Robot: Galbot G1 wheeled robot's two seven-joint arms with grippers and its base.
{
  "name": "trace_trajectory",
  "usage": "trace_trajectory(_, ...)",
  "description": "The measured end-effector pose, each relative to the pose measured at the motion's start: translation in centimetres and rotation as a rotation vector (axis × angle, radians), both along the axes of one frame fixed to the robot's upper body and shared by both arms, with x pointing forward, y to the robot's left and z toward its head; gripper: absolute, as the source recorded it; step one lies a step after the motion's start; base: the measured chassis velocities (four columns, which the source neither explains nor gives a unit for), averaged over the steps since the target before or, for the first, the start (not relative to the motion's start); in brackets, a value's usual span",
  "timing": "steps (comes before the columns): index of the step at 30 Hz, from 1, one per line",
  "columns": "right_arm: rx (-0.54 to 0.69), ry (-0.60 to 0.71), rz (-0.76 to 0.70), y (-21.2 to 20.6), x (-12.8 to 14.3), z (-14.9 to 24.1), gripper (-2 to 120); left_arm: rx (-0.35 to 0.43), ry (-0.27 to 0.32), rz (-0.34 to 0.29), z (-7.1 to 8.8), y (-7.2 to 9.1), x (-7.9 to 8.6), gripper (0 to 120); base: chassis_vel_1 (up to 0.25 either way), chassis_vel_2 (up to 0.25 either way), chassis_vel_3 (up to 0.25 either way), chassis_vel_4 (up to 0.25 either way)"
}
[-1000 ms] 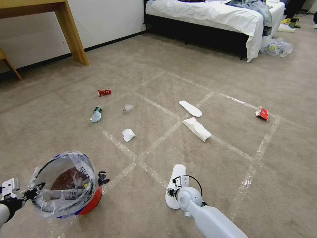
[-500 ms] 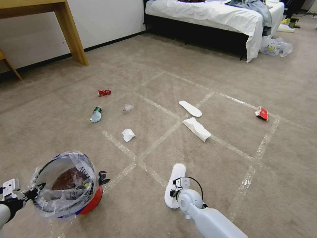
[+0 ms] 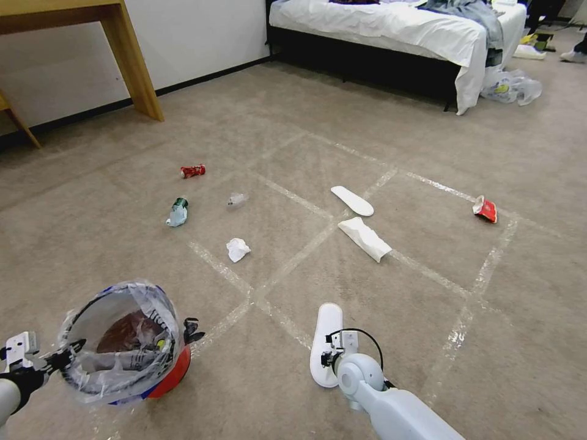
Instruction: Pick up the trash bin and place the garbage on the floor into it.
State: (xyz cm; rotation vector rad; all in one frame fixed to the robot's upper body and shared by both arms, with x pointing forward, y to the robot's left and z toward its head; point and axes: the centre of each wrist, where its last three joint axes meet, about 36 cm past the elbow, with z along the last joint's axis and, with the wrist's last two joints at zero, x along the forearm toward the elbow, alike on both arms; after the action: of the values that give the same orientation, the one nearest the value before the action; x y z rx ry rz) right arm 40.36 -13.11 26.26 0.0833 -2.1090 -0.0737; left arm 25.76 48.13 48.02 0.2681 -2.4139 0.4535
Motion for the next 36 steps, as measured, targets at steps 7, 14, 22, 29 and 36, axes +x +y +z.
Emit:
trace_trajectory(7, 0.002, -0.071, -0.014, -2.5, -0.1, 2.4, 0, 0.004, -0.002, -0.006, 0.3, -0.2, -0.2, 1, 0.000, 0.000, 0.000, 0.000)
trace_trajectory(14, 0.065, -0.280, -0.026, -7.3, 0.9, 9.7, 0, 0.005, -0.019, -0.022, 1.0, -0.6, 0.1, 1, 0.000, 0.000, 0.000, 0.000)
trace_trajectory(22, 0.234, -0.554, 0.028, -8.8, 0.9, 16.7, 0, -0.003, -0.040, -0.045, 2.0, -1.6, 0.3, 1, 0.000, 0.000, 0.000, 0.000)
trace_trajectory(29, 0.391, -0.760, 0.123, -8.2, 0.7, 21.0, 0, -0.015, -0.067, -0.064, 3.4, -2.7, 0.7, 1, 0.000, 0.000, 0.000, 0.000)
trace_trajectory(36, 0.637, -1.048, 0.304, -6.1, 2.9, 25.1, 0, -0.018, -0.076, -0.078, 4.6, -3.4, 1.1, 1, 0.000, 0.000, 0.000, 0.000)
